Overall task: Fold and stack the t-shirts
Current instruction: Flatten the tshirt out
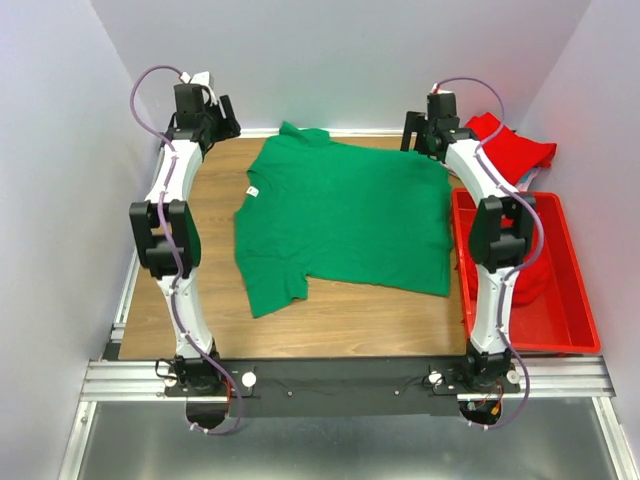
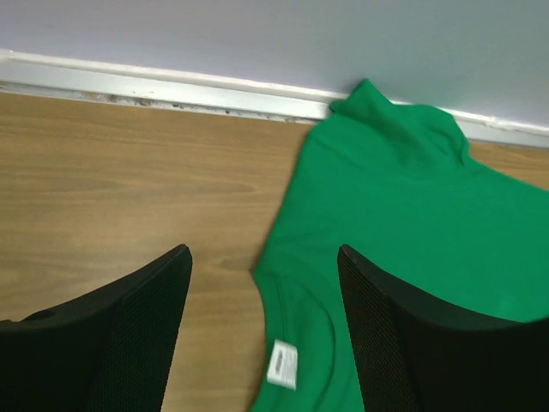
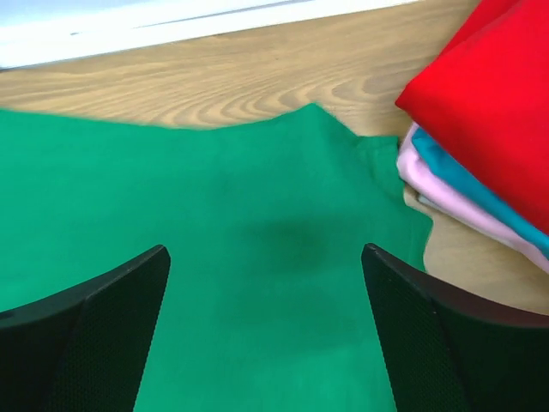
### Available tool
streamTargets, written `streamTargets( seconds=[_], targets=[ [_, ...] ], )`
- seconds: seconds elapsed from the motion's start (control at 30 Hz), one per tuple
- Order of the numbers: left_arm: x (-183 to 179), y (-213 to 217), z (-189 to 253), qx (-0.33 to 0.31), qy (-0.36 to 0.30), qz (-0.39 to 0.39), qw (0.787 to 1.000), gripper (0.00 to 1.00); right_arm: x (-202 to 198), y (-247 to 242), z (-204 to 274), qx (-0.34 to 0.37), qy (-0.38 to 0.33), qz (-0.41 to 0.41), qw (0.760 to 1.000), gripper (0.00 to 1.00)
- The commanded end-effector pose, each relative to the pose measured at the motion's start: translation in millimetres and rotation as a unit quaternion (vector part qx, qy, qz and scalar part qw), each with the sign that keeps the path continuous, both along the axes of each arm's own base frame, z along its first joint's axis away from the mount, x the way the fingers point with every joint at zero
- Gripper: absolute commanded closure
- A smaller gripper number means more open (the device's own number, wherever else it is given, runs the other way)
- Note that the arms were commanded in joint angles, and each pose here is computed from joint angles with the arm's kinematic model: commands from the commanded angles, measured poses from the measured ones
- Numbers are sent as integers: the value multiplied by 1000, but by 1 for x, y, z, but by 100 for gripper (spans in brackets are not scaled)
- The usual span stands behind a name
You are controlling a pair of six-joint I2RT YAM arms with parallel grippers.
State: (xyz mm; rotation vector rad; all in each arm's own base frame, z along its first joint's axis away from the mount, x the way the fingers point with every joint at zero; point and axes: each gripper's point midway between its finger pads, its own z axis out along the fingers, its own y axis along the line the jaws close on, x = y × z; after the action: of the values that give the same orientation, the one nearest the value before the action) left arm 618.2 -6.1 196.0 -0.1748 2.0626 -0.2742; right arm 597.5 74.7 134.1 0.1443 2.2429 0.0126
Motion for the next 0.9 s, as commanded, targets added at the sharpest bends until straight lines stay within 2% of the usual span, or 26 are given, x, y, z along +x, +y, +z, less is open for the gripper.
streamTargets(
  seconds=[0.0,0.03,0.1,0.13,0.2,0.33,0.43,0.6,0.87],
  targets=[
    [-24,-25,51,2,-55,-28,998,23,-26,0,42,8,-28,0,1000,1],
    [-35,-29,26,-3,-26,-31,999,23,-39,3,25,19,-4,9,1000,1],
    [-48,-36,22,-10,-18,-38,999,23,-53,9,24,32,6,19,999,1],
    [-55,-58,16,-14,-12,-56,998,23,-61,12,19,37,14,24,999,1],
    [-68,-73,0,-23,-1,-66,998,23,-76,24,23,51,18,39,998,1],
    [-87,-125,-30,-54,32,-112,992,24,-116,42,-8,66,67,55,994,1],
    [-96,-149,-51,-74,57,-127,988,24,-138,55,-24,81,93,57,991,1],
    [-111,-159,-90,-96,107,-125,982,24,-160,68,-51,87,126,60,986,1],
    [-144,-148,-156,-98,191,-96,972,25,-176,83,-86,110,164,67,978,1]
  ],
)
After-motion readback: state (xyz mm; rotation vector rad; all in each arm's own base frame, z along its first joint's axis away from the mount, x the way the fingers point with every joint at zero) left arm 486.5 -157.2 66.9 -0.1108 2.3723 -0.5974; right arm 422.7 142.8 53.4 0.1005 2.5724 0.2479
